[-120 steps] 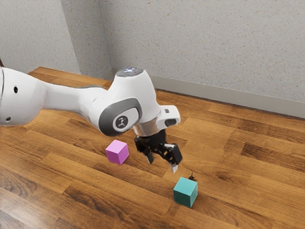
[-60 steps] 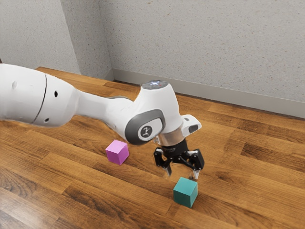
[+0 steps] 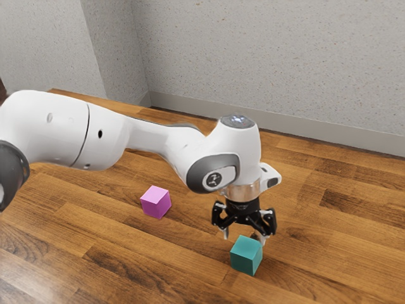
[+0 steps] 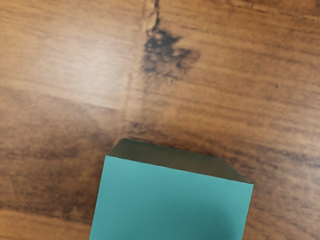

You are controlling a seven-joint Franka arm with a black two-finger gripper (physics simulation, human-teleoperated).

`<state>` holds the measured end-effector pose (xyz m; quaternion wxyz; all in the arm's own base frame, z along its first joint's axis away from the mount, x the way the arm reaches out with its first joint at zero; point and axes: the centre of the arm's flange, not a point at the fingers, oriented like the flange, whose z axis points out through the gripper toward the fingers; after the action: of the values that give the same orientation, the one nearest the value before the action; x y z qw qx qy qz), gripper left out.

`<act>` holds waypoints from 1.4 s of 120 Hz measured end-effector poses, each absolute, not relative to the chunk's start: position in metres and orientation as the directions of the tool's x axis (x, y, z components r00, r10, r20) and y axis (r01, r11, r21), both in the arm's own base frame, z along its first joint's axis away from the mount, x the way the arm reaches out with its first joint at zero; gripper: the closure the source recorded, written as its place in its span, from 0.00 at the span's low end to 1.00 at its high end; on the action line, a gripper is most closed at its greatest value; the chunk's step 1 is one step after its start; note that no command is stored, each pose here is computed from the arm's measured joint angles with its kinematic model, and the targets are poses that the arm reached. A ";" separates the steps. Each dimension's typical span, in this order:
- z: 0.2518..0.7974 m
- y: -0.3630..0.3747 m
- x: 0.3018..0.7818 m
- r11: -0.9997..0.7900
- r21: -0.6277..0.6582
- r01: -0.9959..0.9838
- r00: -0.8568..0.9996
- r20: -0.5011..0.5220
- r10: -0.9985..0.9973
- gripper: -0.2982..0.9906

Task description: Pick up the blue block with one arm, and put the blue block on the pink block with one arm

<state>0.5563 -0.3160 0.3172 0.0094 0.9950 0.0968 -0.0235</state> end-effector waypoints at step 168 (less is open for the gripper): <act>0.280 -0.319 0.559 -0.998 0.060 0.033 0.999 -0.014 0.032 0.23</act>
<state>0.5588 -0.3187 0.2800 0.0301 0.9994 0.0163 -0.0067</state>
